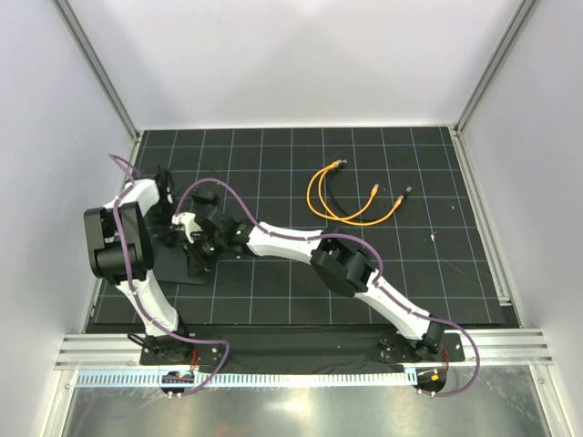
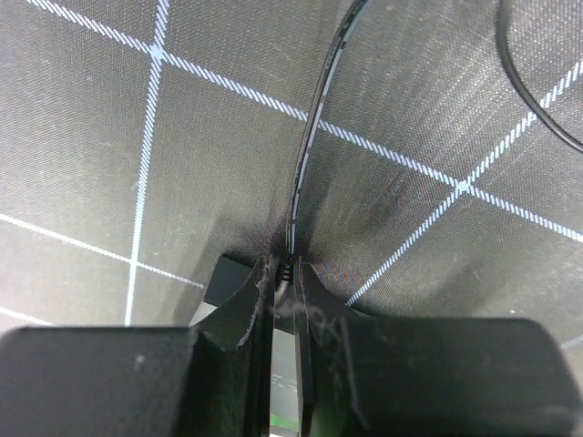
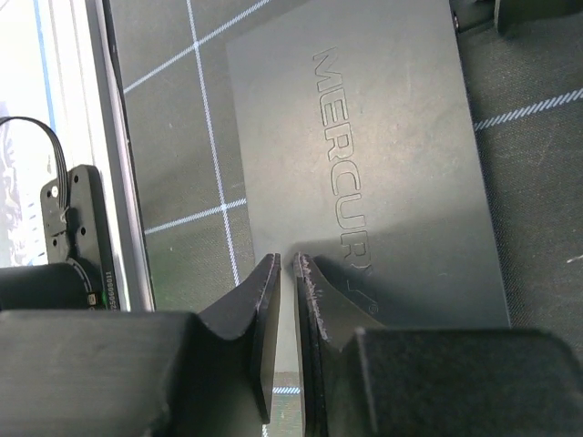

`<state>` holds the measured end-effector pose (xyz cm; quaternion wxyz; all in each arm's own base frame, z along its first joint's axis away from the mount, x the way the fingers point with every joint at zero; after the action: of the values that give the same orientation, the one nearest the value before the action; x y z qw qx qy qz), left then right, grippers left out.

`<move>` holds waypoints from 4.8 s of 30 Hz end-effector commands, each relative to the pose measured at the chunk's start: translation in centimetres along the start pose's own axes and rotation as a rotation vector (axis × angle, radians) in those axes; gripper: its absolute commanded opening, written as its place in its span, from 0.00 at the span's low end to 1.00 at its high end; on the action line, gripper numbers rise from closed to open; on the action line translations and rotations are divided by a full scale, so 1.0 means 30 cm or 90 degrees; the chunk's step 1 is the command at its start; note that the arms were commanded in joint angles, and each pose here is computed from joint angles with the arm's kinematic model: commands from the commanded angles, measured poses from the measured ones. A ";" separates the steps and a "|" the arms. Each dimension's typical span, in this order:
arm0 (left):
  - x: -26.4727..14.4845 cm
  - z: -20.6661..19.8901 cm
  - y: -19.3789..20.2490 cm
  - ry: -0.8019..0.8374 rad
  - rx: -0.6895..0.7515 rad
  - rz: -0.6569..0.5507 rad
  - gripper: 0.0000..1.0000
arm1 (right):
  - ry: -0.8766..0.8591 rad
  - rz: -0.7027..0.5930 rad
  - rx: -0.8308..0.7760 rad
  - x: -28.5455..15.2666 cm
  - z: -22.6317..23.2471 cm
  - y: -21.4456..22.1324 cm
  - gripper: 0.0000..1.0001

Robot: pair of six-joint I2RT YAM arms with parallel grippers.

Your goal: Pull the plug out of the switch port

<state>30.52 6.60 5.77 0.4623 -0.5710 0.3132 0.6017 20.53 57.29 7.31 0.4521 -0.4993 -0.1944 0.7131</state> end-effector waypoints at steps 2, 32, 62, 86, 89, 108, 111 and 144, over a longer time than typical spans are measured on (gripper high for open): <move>0.031 0.006 -0.058 0.053 -0.047 -0.029 0.00 | 0.023 0.115 0.031 0.015 -0.071 0.156 0.19; -0.081 -0.033 -0.192 0.100 -0.117 -0.222 0.00 | 0.039 0.198 0.071 0.053 -0.134 0.231 0.19; -0.072 -0.050 -0.261 0.067 -0.161 -0.226 0.00 | 0.014 0.076 0.027 -0.041 -0.070 0.078 0.20; -0.052 -0.127 -0.149 0.095 -0.046 -0.177 0.00 | 0.127 -0.158 0.119 -0.360 -0.477 -0.290 0.52; -0.068 -0.133 -0.143 0.093 -0.032 -0.180 0.00 | 0.112 -0.160 0.128 -0.340 -0.480 -0.278 0.54; -0.086 -0.136 -0.127 0.104 0.015 -0.153 0.00 | 0.124 -0.096 0.170 -0.213 -0.435 -0.122 0.53; -0.073 -0.137 -0.132 0.098 0.019 -0.152 0.00 | 0.112 -0.098 0.180 -0.201 -0.399 -0.100 0.50; -0.037 -0.078 -0.105 0.034 0.029 -0.112 0.00 | 0.052 -0.062 0.015 -0.166 -0.296 -0.147 0.65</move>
<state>34.00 5.71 6.64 0.5222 -0.5971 0.2912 0.5348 30.73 52.93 8.93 0.5160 -0.5232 -0.1564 0.6599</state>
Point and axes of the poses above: each gripper's point midway between its finger pads, its own x axis out along the fingers, its own z axis along the line the jaws close on, y = z × x, the point moved 4 cm from there along -x, back along the fingers, and after that the axes turned 3 degrees about -x, right-handed, at the moved point
